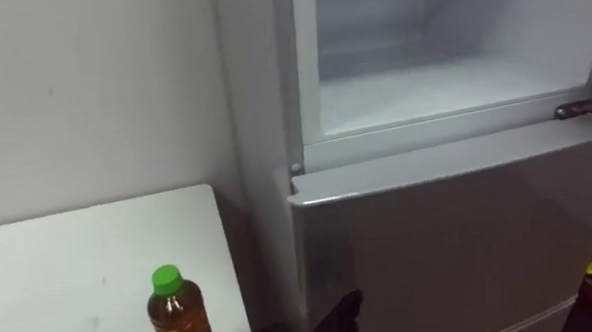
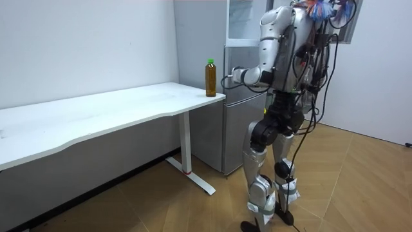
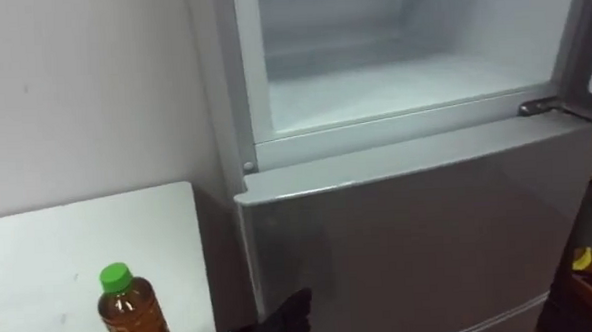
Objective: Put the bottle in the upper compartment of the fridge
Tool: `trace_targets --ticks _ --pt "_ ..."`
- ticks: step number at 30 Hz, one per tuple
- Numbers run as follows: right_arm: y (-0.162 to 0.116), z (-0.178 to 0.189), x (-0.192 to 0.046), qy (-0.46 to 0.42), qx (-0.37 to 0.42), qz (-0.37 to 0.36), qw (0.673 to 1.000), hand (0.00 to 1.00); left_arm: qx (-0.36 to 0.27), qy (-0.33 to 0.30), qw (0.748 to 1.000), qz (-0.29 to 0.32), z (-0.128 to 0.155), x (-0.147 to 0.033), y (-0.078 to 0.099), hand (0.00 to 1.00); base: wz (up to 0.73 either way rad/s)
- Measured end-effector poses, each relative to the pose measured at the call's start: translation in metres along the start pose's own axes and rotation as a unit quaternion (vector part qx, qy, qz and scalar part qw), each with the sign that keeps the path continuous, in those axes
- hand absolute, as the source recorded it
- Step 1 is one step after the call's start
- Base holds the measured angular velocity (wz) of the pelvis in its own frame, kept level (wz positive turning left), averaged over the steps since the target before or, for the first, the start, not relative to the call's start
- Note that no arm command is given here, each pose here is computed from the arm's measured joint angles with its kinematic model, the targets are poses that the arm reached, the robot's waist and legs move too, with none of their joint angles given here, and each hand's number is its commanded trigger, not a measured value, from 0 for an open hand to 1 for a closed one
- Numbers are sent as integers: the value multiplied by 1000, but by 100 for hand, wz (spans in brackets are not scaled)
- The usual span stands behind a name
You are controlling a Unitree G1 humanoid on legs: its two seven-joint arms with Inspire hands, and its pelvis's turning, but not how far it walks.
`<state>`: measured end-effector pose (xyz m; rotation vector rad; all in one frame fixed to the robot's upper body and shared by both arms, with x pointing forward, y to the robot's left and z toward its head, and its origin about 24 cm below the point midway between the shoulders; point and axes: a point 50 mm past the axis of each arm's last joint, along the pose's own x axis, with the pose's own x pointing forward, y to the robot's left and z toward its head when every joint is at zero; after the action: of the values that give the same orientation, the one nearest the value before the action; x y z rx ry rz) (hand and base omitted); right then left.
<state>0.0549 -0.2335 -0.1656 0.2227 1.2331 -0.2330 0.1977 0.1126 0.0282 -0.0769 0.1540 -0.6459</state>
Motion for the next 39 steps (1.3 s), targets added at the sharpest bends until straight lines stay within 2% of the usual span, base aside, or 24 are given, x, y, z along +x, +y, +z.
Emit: trace_targets --ticks 5,12,16,22,27,31,33,36,37,38,39 --pt "2 0 0 2 -15 3 1000 0 -3 38 998 48 -19 -17 12 0 16" --pt "4 -1 1 3 -23 7 1000 0 -1 95 993 69 -45 -29 17 0 21" --pt "5 -2 0 1 -36 6 999 0 26 89 992 87 -53 -30 17 0 2" --pt "5 -2 -1 -1 -55 15 998 0 10 80 990 115 -73 -33 18 0 0" --pt "4 -5 -1 0 -51 17 999 0 -18 73 988 136 -83 -34 16 0 -1" --pt "-4 -13 -4 0 -32 -8 999 0 -71 63 979 179 -93 -42 22 0 -1" --pt "-8 -15 -5 0 -20 -18 1000 0 -93 80 968 220 -105 -54 30 0 -2" --pt "-15 -23 -9 4 7 -39 999 0 -113 114 937 312 -125 -88 50 0 0" --pt "-17 -24 -9 5 11 -45 999 0 -120 167 913 353 -143 -113 57 0 -3" --pt "-18 -26 -10 6 14 -50 999 0 -131 244 876 395 -164 -146 61 0 -3" --pt "-18 -26 -10 7 15 -50 999 0 -138 287 851 418 -174 -166 61 0 0"
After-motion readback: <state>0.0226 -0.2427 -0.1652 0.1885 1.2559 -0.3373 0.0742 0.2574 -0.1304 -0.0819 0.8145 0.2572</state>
